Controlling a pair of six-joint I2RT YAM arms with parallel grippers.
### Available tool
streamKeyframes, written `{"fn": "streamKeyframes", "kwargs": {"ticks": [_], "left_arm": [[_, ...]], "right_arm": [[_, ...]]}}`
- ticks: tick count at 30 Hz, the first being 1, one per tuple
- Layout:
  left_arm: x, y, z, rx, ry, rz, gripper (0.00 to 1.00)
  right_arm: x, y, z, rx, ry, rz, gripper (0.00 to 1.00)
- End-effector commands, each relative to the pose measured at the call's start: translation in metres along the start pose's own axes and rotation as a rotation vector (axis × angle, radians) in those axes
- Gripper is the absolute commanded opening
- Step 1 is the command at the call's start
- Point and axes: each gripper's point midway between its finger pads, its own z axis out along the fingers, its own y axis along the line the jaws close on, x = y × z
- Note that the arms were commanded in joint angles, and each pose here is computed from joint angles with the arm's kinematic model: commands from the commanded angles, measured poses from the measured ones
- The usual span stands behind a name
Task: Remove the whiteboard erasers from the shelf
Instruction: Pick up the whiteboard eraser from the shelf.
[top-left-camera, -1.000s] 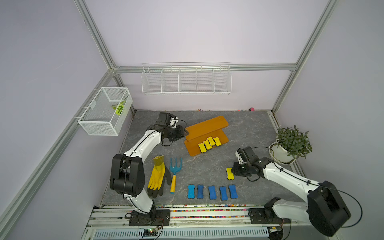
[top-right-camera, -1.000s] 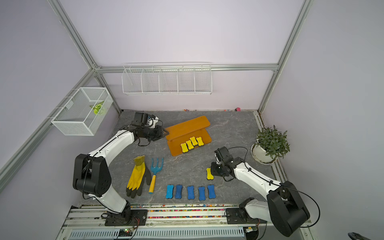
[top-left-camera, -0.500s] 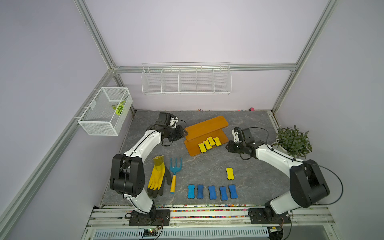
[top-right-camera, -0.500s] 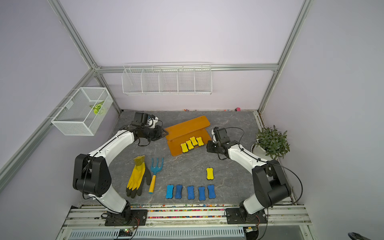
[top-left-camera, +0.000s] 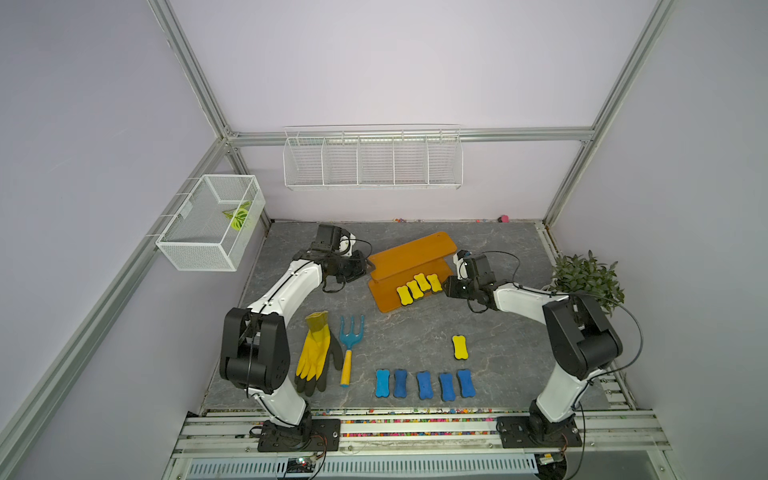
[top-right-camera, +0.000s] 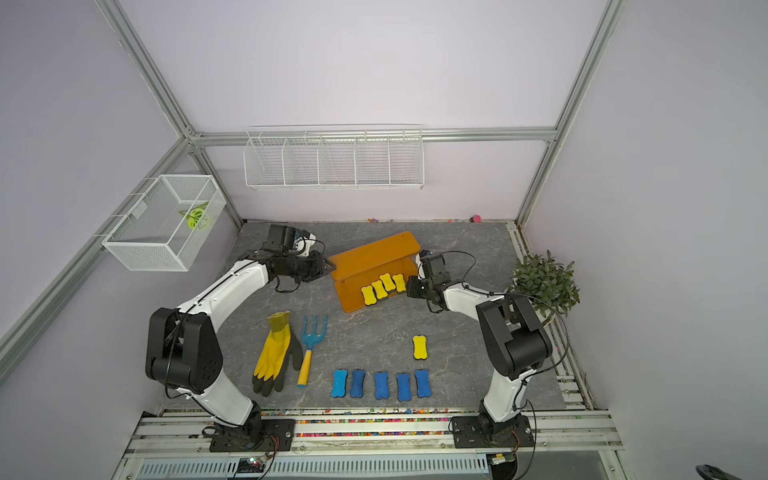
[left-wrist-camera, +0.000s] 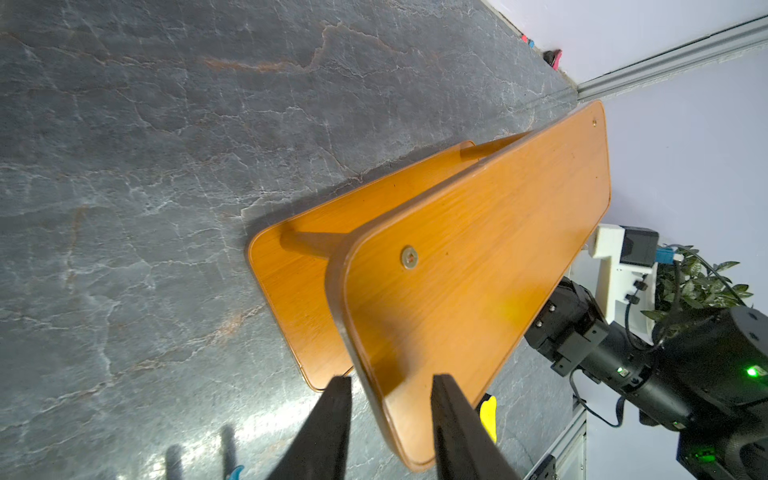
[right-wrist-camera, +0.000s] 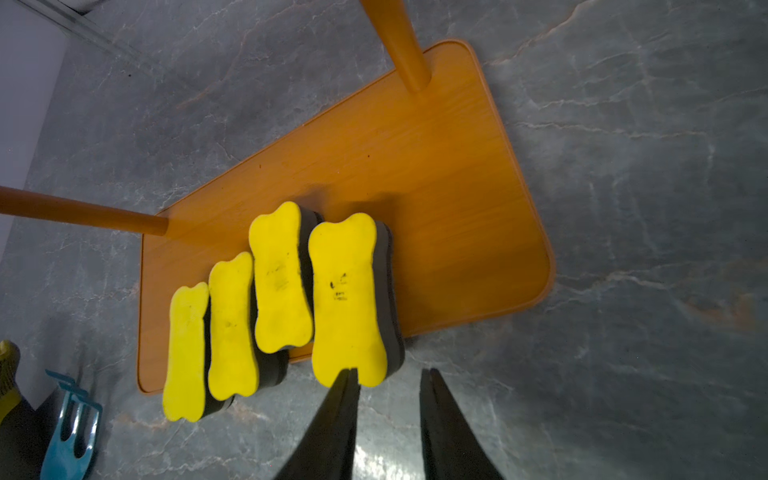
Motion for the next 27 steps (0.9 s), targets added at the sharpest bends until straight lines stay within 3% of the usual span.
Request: {"fn": "streamKeyframes", "kwargs": {"ticks": [1,27], "left_arm": [[0.001,0.007,0.002,-0.022,0.006,0.004,0.38],[0.002,0.007,0.006,-0.014,0.022,0.001,0.37]], "right_arm": [[-0.017,0.006,0.004,-0.033,-0.057,-0.013,0.32],[-0.001,0.005,0.035,-0.084,0.003,0.026,0.32]]}}
